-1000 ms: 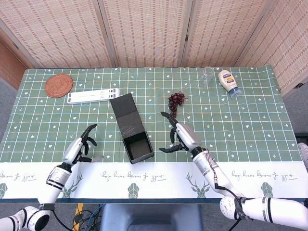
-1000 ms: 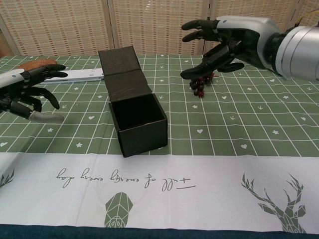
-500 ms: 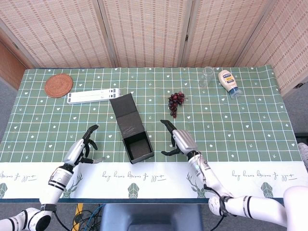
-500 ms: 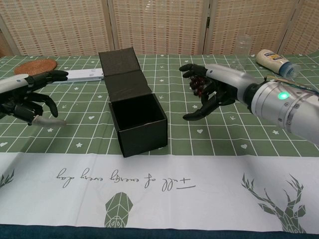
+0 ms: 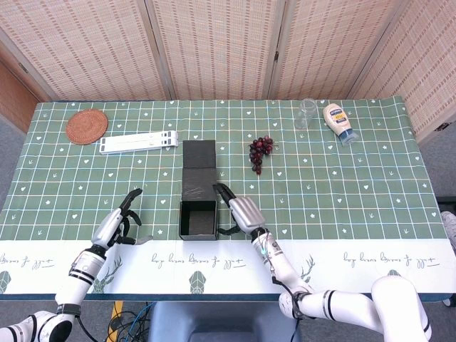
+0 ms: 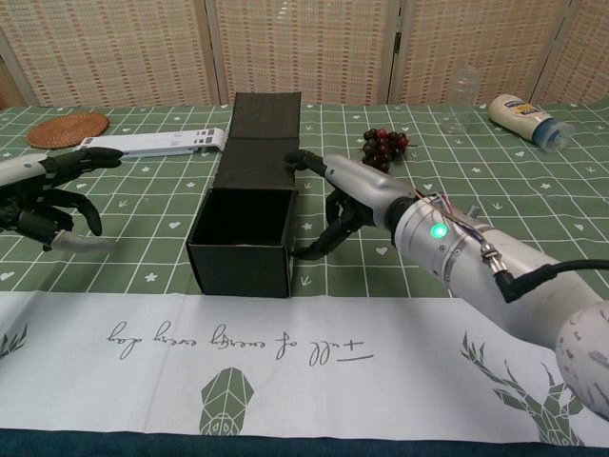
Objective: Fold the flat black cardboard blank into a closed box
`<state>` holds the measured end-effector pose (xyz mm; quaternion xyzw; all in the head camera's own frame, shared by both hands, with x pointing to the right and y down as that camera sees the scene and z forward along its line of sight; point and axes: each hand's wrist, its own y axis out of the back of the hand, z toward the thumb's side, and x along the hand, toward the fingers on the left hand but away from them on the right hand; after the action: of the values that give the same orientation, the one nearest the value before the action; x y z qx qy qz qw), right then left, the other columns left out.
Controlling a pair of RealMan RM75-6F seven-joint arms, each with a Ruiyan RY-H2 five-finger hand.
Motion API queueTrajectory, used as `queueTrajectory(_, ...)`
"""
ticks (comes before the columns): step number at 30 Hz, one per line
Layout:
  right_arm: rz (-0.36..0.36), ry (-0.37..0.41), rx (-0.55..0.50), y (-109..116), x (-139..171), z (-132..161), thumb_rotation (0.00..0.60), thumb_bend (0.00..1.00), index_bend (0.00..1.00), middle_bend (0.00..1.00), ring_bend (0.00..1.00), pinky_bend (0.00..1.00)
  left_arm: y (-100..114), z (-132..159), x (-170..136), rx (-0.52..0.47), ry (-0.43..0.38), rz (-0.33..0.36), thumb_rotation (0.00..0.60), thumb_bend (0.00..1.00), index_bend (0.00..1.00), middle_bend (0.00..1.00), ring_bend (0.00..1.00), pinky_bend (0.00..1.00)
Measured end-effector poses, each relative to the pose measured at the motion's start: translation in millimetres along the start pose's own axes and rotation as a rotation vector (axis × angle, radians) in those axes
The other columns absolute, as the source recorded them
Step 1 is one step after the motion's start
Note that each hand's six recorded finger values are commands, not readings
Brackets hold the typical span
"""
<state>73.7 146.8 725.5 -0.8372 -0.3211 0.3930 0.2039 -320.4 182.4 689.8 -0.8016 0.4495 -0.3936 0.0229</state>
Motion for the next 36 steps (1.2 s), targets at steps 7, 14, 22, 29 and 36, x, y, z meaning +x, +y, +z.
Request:
queueTrajectory(7, -0.012, 0.012, -0.031, 7.4, 7.1, 9.3, 0.600, 0.17, 0.00, 0.04, 0.68, 1.00, -0.9, -2.8, 2.0, 0.000, 0.001, -0.023, 0.600, 0.13, 0.00, 0.00, 0.48, 0.75)
queueTrajectory(14, -0.008, 0.043, -0.117, 45.6, 26.1, 22.6, 0.600, 0.17, 0.00, 0.04, 0.68, 1.00, -6.7, -4.8, 14.0, -0.053, 0.000, -0.075, 0.600, 0.12, 0.00, 0.00, 0.48, 0.75)
queueTrajectory(22, -0.116, 0.061, -0.168, 114.0, 39.4, 29.1, 0.600, 0.18, 0.00, 0.04, 0.68, 1.00, -33.7, -4.2, 33.8, -0.071, 0.008, -0.129, 0.600, 0.12, 0.00, 0.00, 0.48, 0.76)
queueTrajectory(29, -0.127, 0.034, -0.181, 120.9, 45.6, 16.2, 0.600, 0.17, 0.00, 0.05, 0.68, 1.00, -48.1, 0.9, 40.9, -0.129, 0.002, -0.158, 0.600, 0.12, 0.00, 0.00, 0.48, 0.77)
queueTrajectory(36, -0.127, 0.024, -0.186, 121.6, 48.9, 9.6, 0.600, 0.18, 0.00, 0.05, 0.68, 1.00, -61.0, 5.0, 47.0, -0.153, 0.000, -0.187, 0.600, 0.12, 0.00, 0.00, 0.48, 0.77)
